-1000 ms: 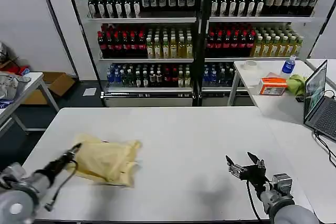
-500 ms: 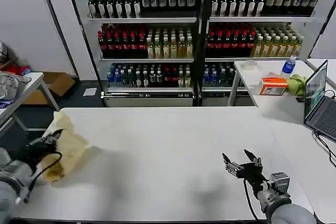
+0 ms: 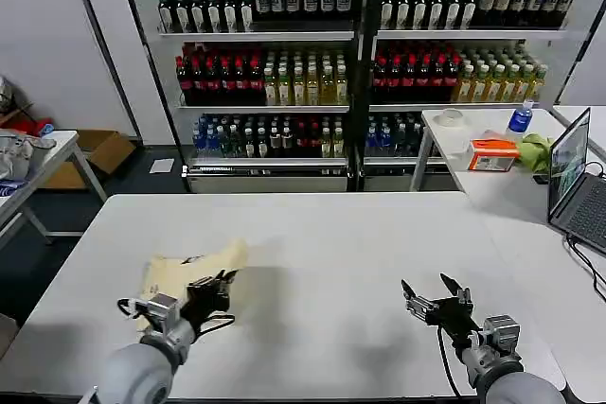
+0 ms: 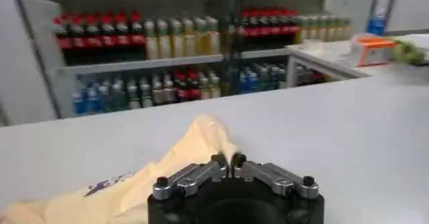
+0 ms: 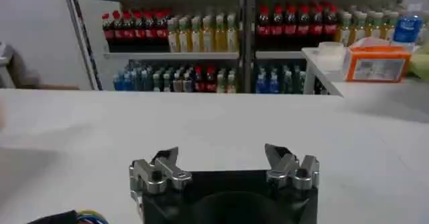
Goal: Fold and organize the clothes.
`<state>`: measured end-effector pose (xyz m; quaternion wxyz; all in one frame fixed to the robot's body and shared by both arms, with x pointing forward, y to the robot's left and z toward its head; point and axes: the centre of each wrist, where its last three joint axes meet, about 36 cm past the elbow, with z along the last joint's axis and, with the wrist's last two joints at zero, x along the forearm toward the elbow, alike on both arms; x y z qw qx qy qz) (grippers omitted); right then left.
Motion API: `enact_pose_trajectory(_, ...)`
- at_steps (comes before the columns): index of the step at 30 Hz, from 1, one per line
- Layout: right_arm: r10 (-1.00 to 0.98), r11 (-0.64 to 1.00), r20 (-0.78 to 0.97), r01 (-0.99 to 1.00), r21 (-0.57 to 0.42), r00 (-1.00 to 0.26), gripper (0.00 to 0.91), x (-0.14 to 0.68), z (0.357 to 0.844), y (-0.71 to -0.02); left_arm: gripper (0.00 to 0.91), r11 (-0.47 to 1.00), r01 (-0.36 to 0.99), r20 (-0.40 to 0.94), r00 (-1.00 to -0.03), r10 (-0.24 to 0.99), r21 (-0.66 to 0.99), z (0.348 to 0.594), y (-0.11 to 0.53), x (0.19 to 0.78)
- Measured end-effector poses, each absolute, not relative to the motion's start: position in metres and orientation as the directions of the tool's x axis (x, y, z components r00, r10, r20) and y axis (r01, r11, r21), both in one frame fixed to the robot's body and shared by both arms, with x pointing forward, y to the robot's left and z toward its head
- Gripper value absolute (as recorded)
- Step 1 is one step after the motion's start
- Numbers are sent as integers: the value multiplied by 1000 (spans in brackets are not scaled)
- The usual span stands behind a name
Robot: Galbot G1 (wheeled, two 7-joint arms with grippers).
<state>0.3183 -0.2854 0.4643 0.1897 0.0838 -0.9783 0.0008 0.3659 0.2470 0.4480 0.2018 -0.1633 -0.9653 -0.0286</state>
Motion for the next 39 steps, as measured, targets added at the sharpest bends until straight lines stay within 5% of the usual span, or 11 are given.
enact_pose_trajectory(9, -156, 987, 367, -155, 32, -917, 907, 319, 464, -286, 20, 923, 371, 389, -839, 381, -105, 440, 201, 390)
enact_pose_trajectory(11, -155, 988, 365, -153, 32, -918, 907, 320, 465, -286, 81, 916, 379, 384, -833, 398, -129, 440, 191, 395)
enact_pose_trajectory(12, -154, 988, 365, -152, 32, -918, 907, 320, 465, -286, 151, 912, 385, 380, -829, 410, -143, 440, 186, 397)
enact_pose_trajectory(13, -154, 988, 365, -152, 33, -918, 907, 320, 465, -286, 897, 907, 391, 377, -826, 420, -153, 440, 181, 398)
enact_pose_trajectory(31, -168, 985, 336, -170, 23, -927, 907, 325, 470, -286, 907, 833, 421, 256, -813, 522, -359, 460, 167, 381)
enact_pose_trajectory(39, -191, 981, 296, -191, 27, -936, 907, 331, 469, -280, 907, 879, 329, 203, -888, 412, -346, 477, 209, 354)
